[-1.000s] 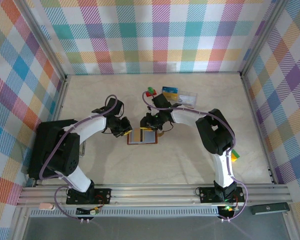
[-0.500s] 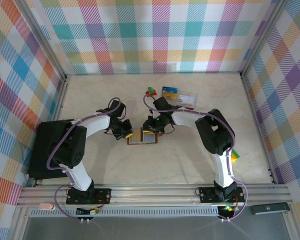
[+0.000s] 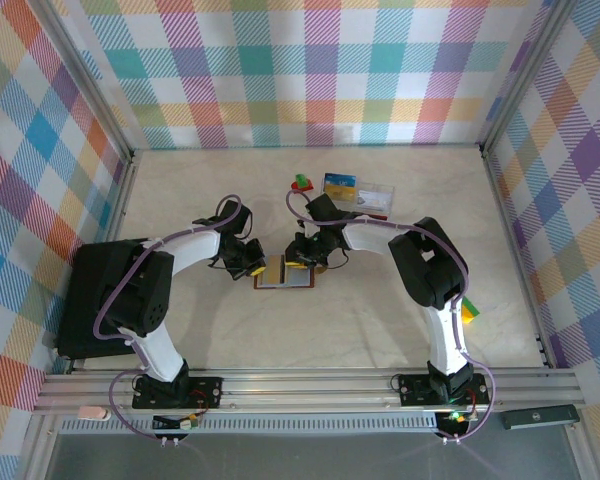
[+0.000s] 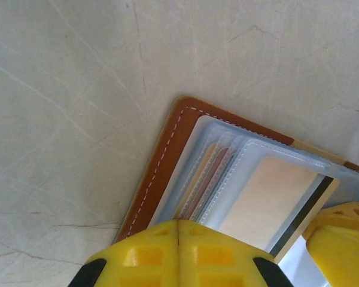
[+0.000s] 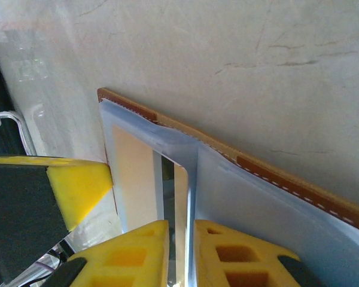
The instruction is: Take the credit cards out of the card holder
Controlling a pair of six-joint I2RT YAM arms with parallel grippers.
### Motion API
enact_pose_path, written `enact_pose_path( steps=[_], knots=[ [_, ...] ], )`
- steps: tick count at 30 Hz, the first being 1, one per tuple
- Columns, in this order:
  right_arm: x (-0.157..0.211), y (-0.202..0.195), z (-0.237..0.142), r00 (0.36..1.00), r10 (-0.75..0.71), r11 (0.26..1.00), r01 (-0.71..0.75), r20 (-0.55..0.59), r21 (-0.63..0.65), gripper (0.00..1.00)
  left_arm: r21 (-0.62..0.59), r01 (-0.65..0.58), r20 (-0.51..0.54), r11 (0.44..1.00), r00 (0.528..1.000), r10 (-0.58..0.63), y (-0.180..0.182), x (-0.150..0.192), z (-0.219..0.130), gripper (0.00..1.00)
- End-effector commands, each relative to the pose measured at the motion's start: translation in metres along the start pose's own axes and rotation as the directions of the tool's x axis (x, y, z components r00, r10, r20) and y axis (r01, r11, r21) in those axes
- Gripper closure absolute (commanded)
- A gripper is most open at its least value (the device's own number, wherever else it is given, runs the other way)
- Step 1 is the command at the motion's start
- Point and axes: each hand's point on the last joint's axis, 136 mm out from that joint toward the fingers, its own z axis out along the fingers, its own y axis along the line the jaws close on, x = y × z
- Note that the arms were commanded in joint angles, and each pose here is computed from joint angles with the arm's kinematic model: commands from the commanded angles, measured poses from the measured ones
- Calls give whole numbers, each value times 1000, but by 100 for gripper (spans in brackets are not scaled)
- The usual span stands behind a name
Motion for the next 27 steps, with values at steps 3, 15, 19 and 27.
enact_pose_path(
  steps=[3,15,19,27],
  knots=[
    [6,-10,9,999,8,1000,-9,-38,-13,83,-94,26,-34,995,999,-29,24,10,12,99],
    [2,-10,1,1000,-17,1000,17,-8,12,90,-96,26,-35,995,999,-29,25,11,12,99],
    [-2,-14,-9,999,-13,1000,12,30,25,92,-96,23,-31,995,999,-26,24,11,10,99],
    [-1,-18,-12,999,-13,999,12,43,30,91,-93,-6,-13,996,1000,5,16,5,-1,98]
  ],
)
